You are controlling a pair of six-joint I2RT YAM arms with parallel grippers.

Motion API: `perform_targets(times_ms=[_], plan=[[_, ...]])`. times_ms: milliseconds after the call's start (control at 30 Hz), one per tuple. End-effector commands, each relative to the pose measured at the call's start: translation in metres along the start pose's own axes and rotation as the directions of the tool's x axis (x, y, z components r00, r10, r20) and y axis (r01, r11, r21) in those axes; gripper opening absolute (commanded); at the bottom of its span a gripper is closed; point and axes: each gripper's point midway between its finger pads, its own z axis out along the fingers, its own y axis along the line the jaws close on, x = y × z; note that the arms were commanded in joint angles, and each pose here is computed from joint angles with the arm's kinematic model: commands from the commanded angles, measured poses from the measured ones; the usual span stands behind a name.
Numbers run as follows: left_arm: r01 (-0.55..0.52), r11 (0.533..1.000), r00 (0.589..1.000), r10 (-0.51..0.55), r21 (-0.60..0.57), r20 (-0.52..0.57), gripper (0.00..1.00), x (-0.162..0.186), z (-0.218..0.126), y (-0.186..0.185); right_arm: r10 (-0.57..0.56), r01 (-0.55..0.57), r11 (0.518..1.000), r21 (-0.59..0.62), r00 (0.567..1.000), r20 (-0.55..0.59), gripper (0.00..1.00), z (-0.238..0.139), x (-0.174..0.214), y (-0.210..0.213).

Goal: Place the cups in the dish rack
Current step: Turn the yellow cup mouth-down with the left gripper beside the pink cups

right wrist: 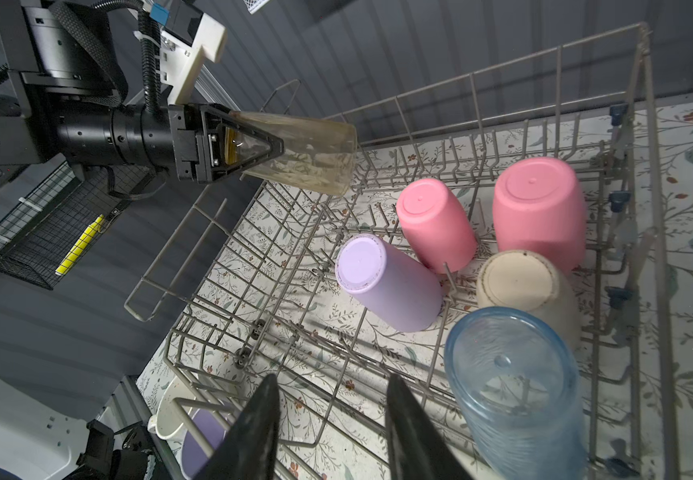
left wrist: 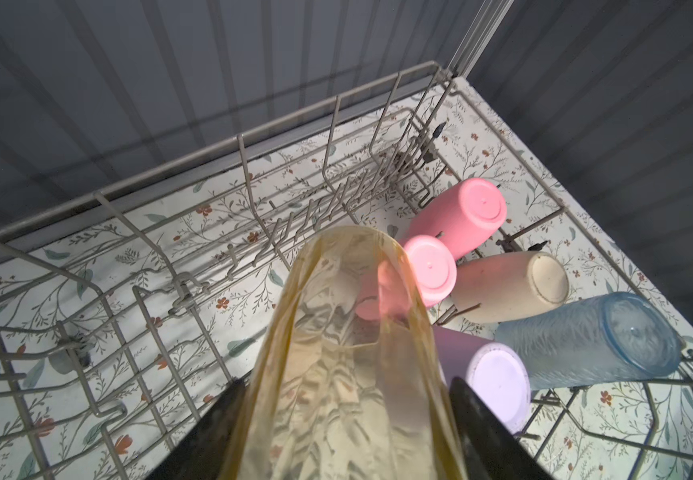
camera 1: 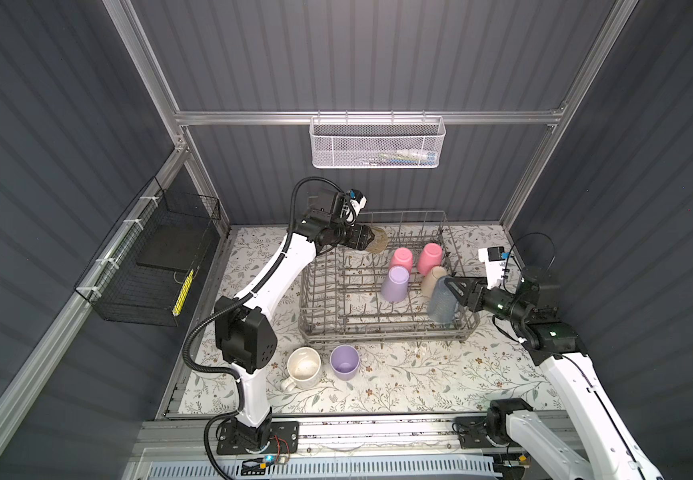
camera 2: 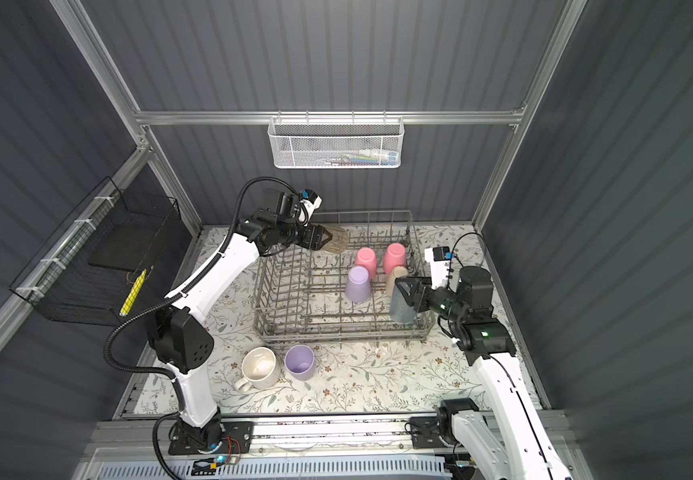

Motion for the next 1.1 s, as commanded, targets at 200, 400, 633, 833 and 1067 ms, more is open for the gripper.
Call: perform_targets(times_ms=[200, 400, 633, 833, 1067], plan=[[-0.05, 0.998, 0.997, 0.048, -0.024, -0.068, 0.0, 0.006, 0.003, 0.007, -0.006, 0.006, 1.0, 0.004, 1.0, 0.0, 0.44, 0.003, -0.006, -0.001], [-0.049, 0.999, 0.994, 0.048, -0.004, -0.098, 0.0, 0.012, 0.015, 0.007, 0.002, -0.002, 1.0, 0.007, 1.0, -0.009, 0.44, 0.006, -0.004, -0.004], [-0.064, 0.998, 0.989, 0.06, -0.028, -0.133, 0.0, 0.02, 0.027, 0.013, 0.003, -0.003, 1.0, 0.01, 1.0, -0.016, 0.44, 0.008, -0.003, -0.007], [-0.073, 0.997, 0.987, 0.068, -0.03, -0.143, 0.0, 0.022, 0.032, 0.012, 0.009, -0.008, 1.0, 0.009, 1.0, -0.024, 0.44, 0.011, -0.002, -0.009], [-0.08, 0.997, 0.983, 0.076, -0.019, -0.166, 0.0, 0.027, 0.049, 0.007, 0.016, -0.015, 1.0, 0.006, 0.999, -0.032, 0.44, 0.015, -0.001, -0.011]])
